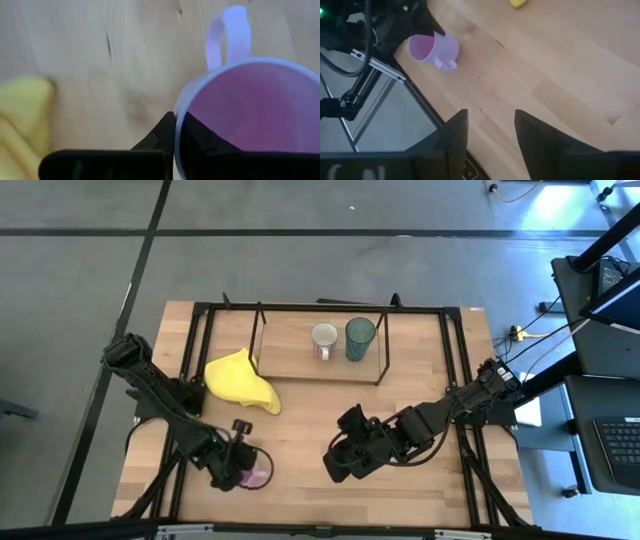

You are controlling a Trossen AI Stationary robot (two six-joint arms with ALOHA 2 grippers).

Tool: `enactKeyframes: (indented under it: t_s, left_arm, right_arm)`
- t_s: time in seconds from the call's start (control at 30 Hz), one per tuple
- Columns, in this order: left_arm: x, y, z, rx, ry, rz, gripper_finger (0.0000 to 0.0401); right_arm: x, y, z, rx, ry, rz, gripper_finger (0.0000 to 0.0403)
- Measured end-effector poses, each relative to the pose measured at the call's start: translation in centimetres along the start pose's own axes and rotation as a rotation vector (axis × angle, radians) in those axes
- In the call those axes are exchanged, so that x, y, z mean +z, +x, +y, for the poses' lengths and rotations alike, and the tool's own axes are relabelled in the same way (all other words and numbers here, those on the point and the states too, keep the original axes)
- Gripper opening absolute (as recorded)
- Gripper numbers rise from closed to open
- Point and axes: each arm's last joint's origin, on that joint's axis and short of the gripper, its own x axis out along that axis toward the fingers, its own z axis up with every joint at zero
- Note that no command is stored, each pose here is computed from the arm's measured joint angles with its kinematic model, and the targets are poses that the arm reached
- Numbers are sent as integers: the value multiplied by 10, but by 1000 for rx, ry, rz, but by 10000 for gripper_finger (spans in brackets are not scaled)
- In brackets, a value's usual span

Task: Stack small to large cups/mugs on shelf
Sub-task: Put the pink mug on the shelf

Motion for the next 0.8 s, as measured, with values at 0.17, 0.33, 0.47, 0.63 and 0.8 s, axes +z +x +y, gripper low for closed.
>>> enactKeyframes:
  t_s: [0.17, 0.33, 0.47, 0.63, 0.8]
  left_arm:
    - [14, -5, 24, -47, 279, -44, 5]
    - [28, -12, 38, -173, 540, -122, 3]
    - [30, -10, 42, -232, 621, -142, 4]
    - [32, 0, 44, -267, 628, -216, 26]
    - [25, 10, 47, -285, 614, -202, 46]
  right_arm:
    - [-1, 0, 0, 3, 30, 2, 147]
    - [-1, -1, 1, 9, 54, 13, 132]
    - [-1, -1, 4, 42, 69, 14, 129]
    - [-1, -1, 6, 57, 75, 11, 129]
    - [-1, -1, 5, 54, 72, 11, 128]
